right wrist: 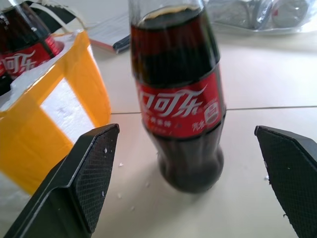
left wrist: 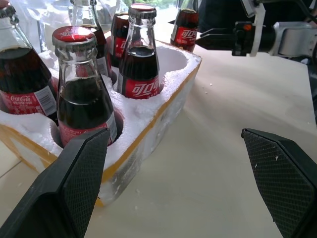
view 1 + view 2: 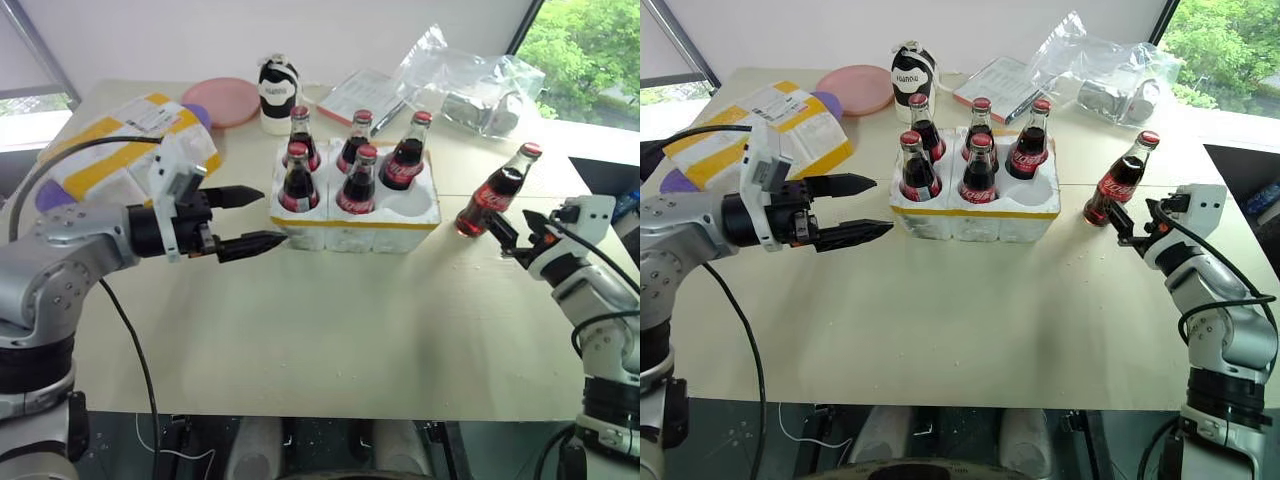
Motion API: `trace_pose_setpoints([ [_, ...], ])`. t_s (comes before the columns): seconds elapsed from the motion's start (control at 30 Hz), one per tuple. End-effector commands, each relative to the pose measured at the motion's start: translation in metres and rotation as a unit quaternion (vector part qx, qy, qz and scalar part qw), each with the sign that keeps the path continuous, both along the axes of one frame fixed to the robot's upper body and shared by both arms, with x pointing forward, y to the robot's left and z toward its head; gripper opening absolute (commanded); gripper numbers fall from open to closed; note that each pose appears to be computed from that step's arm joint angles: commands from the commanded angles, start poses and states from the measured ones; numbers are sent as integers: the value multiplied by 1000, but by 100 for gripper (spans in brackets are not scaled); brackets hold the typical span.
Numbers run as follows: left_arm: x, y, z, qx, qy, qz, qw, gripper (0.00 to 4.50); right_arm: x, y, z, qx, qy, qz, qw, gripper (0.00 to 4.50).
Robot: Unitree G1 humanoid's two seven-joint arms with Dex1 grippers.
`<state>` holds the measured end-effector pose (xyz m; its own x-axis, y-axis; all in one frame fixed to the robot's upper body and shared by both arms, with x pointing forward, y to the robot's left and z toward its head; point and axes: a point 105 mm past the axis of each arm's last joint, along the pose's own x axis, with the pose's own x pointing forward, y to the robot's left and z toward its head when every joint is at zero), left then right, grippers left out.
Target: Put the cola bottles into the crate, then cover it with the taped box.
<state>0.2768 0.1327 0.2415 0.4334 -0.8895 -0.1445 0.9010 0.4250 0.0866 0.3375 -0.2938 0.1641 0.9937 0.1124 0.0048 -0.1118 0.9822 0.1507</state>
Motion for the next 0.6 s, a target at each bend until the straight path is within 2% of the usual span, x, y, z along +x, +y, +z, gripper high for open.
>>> trace_pose_setpoints([
  [0.03,-7,-3,11,-5,-24,-7,1000,445,3,-5,13,-15,-25,2,1000,450],
  [0.6,-12,-12,14,-9,-25,-22,999,445,49,-11,10,-10,-27,-13,999,450],
])
